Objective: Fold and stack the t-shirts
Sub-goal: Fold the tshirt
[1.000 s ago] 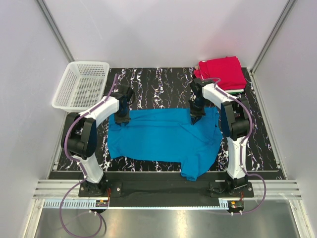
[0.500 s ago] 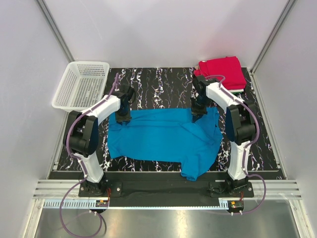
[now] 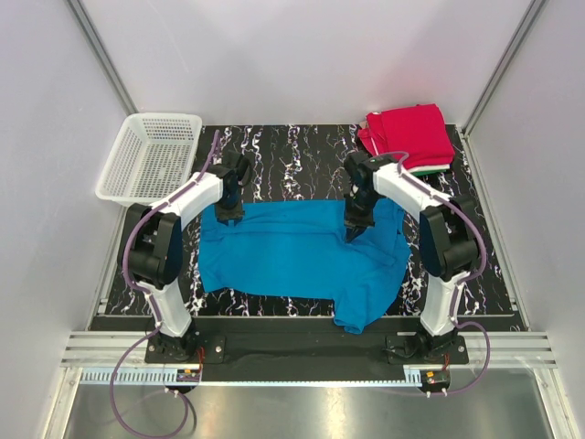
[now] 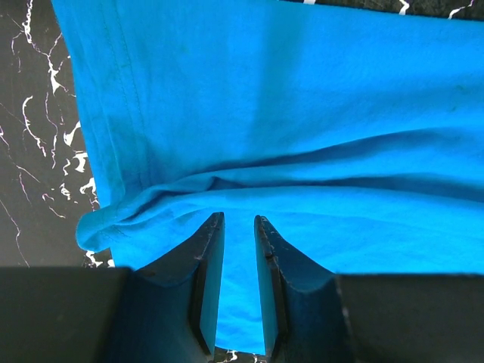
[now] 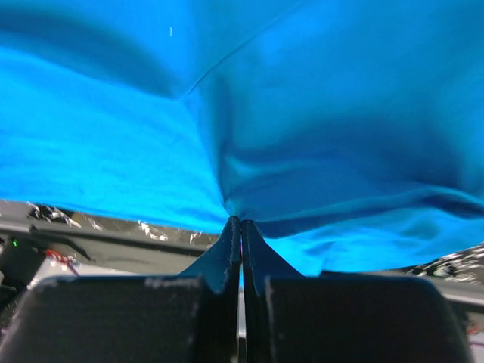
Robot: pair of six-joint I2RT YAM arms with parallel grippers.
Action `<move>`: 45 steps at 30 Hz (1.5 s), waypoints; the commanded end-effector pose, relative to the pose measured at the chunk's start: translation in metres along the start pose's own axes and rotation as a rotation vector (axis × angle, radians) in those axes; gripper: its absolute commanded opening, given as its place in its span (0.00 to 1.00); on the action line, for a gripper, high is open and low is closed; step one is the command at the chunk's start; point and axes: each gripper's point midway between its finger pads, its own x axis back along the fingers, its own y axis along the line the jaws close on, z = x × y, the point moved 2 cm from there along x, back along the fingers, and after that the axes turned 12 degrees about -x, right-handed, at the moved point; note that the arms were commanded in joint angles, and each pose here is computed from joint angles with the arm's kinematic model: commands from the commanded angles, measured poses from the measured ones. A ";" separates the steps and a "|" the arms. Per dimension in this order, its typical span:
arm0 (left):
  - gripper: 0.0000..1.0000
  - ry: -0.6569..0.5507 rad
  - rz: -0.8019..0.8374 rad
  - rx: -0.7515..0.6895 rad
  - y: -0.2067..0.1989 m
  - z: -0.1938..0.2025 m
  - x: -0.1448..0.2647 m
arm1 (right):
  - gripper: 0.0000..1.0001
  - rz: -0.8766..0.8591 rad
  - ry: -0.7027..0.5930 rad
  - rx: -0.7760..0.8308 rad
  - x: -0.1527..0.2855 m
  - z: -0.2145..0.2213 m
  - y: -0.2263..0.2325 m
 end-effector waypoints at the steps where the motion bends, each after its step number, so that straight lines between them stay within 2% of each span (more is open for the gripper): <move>1: 0.27 -0.063 0.033 -0.004 -0.007 -0.018 0.006 | 0.00 -0.018 0.037 -0.010 -0.004 0.027 0.016; 8: 0.27 -0.061 0.050 -0.006 -0.010 -0.015 0.001 | 0.00 0.022 0.085 -0.047 -0.026 0.057 0.017; 9: 0.27 -0.059 0.053 -0.008 -0.010 -0.015 -0.001 | 0.02 0.025 0.090 -0.052 -0.028 0.060 0.016; 12: 0.27 -0.055 0.055 -0.009 -0.011 -0.012 -0.003 | 0.23 0.062 0.115 -0.061 -0.038 0.068 0.011; 16: 0.27 -0.050 0.057 -0.011 -0.010 -0.007 -0.004 | 0.25 0.112 0.070 -0.069 -0.038 0.064 0.003; 25: 0.27 -0.057 0.054 -0.014 -0.008 -0.001 -0.004 | 0.23 0.081 -0.253 -0.006 0.014 0.003 0.021; 27: 0.27 -0.070 0.053 -0.009 -0.006 -0.005 -0.002 | 0.23 0.068 -0.284 -0.015 0.018 -0.017 0.015; 31: 0.27 -0.069 0.046 0.000 -0.003 -0.010 -0.004 | 0.21 0.039 -0.310 -0.071 0.011 -0.062 -0.001; 37: 0.27 -0.090 0.017 0.048 0.016 -0.021 -0.004 | 0.21 0.080 -0.367 -0.050 0.003 -0.114 -0.025; 45: 0.27 -0.096 -0.021 0.069 0.019 -0.044 -0.018 | 0.21 0.052 -0.326 -0.042 -0.022 -0.142 -0.023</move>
